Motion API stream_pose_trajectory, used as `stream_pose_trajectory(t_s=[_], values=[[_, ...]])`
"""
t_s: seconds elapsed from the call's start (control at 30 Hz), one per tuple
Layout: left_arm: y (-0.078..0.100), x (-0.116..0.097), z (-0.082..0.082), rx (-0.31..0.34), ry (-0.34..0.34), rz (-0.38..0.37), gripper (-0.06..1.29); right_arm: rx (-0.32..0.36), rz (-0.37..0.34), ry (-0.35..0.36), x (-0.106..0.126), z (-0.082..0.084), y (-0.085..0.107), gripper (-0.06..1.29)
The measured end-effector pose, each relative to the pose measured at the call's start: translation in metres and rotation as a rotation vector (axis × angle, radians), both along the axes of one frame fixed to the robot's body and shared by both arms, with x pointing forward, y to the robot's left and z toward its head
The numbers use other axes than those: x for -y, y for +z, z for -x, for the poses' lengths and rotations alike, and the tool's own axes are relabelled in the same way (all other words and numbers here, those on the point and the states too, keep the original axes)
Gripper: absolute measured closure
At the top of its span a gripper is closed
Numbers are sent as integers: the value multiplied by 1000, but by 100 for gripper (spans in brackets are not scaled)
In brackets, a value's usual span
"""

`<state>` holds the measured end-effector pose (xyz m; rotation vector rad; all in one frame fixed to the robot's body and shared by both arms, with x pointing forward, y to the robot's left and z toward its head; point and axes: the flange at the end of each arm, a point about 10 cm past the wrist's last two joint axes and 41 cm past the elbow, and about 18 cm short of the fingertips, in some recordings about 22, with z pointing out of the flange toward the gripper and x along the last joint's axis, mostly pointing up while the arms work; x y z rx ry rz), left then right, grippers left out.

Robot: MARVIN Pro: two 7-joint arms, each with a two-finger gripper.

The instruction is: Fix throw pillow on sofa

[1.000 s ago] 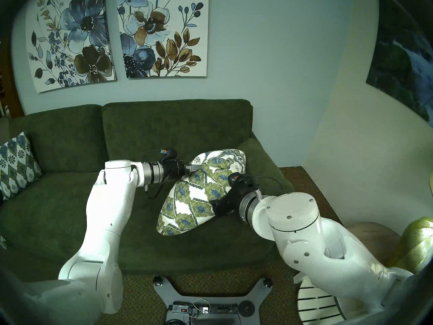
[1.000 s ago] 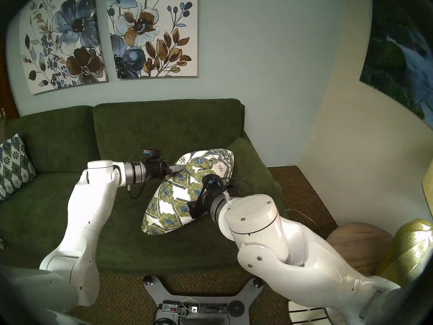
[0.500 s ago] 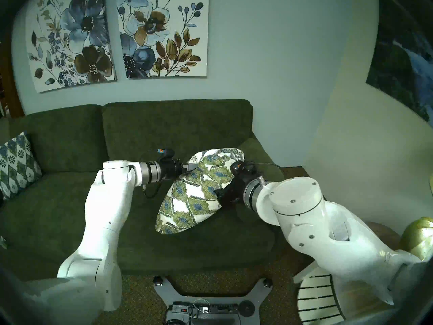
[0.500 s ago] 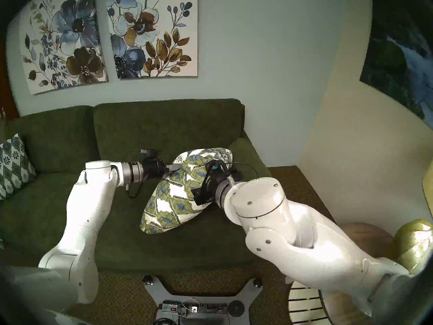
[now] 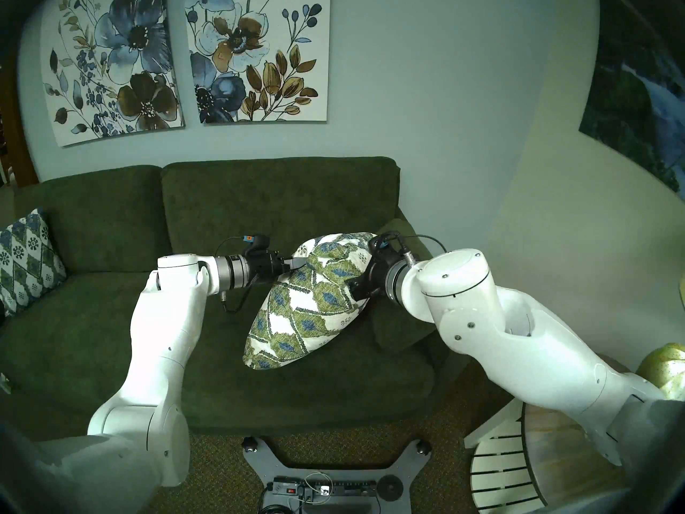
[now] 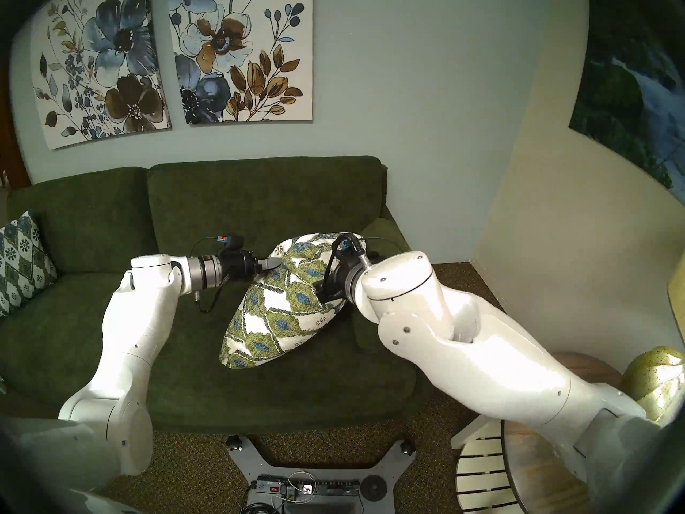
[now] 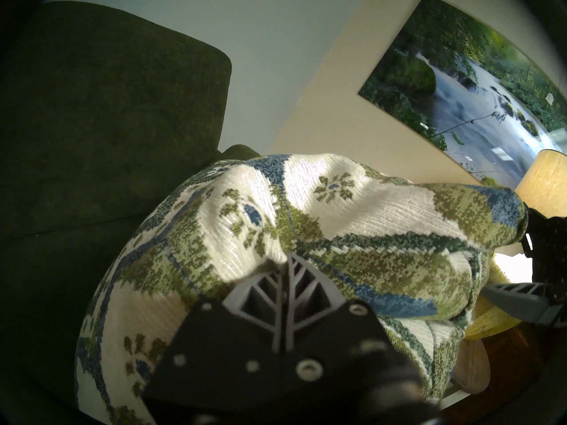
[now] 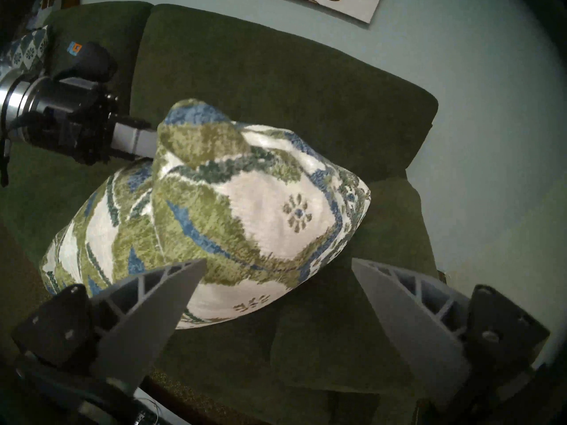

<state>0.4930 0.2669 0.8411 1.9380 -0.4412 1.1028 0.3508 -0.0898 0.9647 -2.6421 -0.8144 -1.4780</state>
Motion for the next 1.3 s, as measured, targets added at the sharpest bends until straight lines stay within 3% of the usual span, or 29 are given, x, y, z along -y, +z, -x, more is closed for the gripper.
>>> stream_pose_trajectory(t_s=[0.3,0.8,1.03,1.3], values=[[-3,-10,-3,-8,7,14,125,-4,-16,16,-6,-20,11,-1],[-5,-18,-7,-12,0,13,125,-69,-18,96,-28,-51,8,0],[-8,-21,-6,-15,-11,2,125,-95,-10,207,-44,-40,10,0],[-4,-14,-3,5,-41,7,125,-111,17,357,-51,-5,20,0]])
